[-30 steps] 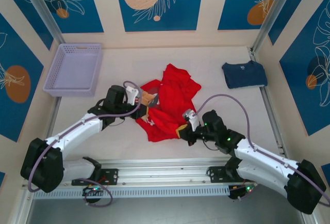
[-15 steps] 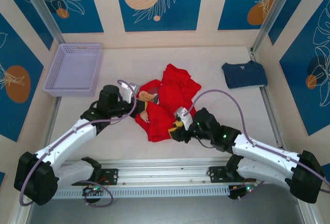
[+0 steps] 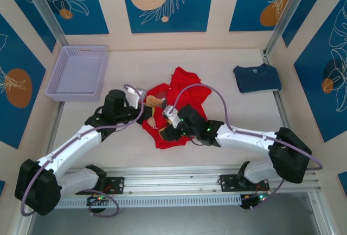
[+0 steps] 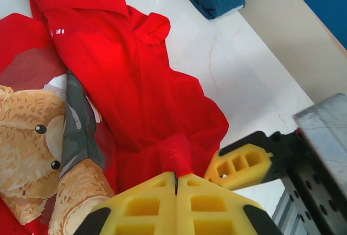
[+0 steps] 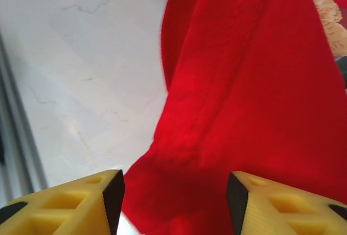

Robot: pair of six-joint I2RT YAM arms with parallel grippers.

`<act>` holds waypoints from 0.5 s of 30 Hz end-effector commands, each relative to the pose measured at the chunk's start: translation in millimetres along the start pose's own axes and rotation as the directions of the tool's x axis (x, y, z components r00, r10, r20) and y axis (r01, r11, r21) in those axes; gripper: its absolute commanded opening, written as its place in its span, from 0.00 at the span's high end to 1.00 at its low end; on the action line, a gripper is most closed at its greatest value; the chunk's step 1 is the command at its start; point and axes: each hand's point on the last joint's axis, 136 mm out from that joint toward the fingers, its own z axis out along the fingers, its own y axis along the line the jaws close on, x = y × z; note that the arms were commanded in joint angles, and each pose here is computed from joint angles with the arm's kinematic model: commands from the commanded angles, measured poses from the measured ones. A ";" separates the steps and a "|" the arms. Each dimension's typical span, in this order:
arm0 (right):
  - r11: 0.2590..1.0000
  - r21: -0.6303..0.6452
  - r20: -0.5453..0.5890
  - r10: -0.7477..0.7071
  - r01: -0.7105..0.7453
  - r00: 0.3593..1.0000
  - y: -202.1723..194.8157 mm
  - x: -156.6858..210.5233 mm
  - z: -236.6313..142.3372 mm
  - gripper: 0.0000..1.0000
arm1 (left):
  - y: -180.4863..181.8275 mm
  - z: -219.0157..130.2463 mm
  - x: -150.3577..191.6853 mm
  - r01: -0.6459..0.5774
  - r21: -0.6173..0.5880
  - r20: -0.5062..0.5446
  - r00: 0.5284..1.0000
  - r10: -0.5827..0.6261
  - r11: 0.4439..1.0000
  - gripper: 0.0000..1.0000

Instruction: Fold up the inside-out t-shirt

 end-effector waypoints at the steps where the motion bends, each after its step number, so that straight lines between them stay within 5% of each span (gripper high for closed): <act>1: 0.998 0.046 0.057 -0.043 0.040 0.997 -4.1 -24.5 5.8 0.45 | -8.3 -0.2 -1.2 -0.031 0.032 -0.002 1.000 0.031 0.999 1.00; 5: 0.997 0.060 0.034 -0.045 0.043 0.998 -7.0 -21.2 15.7 0.46 | -7.6 0.3 -0.1 -0.030 0.032 -0.005 1.000 0.030 0.999 1.00; 10: 0.997 0.063 0.037 -0.045 0.042 0.998 -7.3 -22.3 13.2 0.69 | -6.9 0.8 0.6 -0.030 0.030 -0.008 1.000 0.030 0.999 1.00; 15: 0.998 0.052 0.036 -0.044 0.042 0.998 -6.0 -20.3 5.8 0.75 | -5.8 0.4 0.6 -0.032 0.023 -0.008 0.999 0.032 0.999 1.00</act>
